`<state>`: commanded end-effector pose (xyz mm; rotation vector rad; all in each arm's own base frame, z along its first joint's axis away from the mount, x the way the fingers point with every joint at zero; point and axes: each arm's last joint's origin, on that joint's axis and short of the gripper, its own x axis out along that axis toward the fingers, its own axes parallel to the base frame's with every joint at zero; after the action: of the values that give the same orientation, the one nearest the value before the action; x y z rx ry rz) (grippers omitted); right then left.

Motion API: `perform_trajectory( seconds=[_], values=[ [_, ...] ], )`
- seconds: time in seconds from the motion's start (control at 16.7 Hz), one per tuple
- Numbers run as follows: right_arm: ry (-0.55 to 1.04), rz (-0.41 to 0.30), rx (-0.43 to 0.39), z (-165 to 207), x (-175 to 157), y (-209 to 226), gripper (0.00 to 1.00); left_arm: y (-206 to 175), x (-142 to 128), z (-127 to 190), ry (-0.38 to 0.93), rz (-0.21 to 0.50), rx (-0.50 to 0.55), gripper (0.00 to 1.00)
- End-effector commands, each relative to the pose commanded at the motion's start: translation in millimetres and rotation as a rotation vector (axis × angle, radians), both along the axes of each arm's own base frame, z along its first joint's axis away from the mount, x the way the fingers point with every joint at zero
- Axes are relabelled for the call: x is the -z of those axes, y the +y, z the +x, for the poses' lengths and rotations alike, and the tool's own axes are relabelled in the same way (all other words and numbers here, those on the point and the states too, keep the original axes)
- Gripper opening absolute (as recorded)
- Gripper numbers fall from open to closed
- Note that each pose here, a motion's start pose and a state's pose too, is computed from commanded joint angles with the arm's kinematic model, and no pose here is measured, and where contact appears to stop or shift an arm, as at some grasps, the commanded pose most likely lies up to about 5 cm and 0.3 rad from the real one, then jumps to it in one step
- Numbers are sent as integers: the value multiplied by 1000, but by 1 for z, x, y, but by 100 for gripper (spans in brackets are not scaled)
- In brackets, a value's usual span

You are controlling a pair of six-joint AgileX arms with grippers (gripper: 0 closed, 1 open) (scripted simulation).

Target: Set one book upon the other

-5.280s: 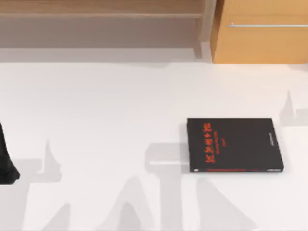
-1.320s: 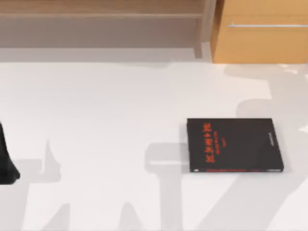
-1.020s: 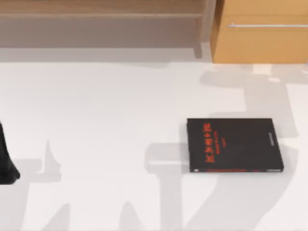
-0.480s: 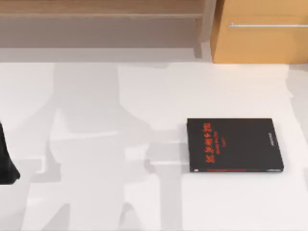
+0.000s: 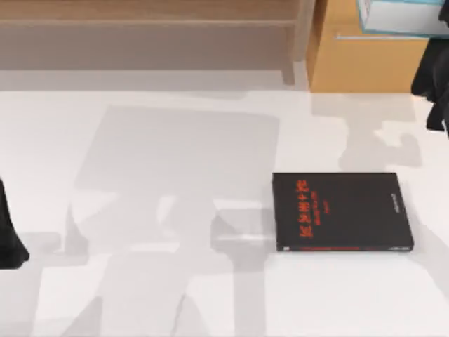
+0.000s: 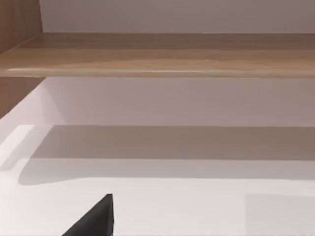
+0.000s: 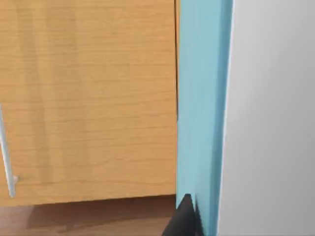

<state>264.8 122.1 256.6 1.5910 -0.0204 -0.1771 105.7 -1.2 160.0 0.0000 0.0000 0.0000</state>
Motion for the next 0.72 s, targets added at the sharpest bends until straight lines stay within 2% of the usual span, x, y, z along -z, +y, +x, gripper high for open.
perform_trajectory(
  seconds=[0.18,0.3,0.42,0.54,0.72],
  values=[
    [189,64,-42,-33,65,33,0,0,0,0,0,0,0,100],
    [289,64,-75,-56,98,47,0,0,0,0,0,0,0,100],
    [374,37,-99,-76,124,54,0,0,0,0,0,0,0,100],
    [418,9,-103,-85,138,55,0,0,0,0,0,0,0,100],
    [421,7,-103,-86,139,55,0,0,0,0,0,0,0,100]
  ],
)
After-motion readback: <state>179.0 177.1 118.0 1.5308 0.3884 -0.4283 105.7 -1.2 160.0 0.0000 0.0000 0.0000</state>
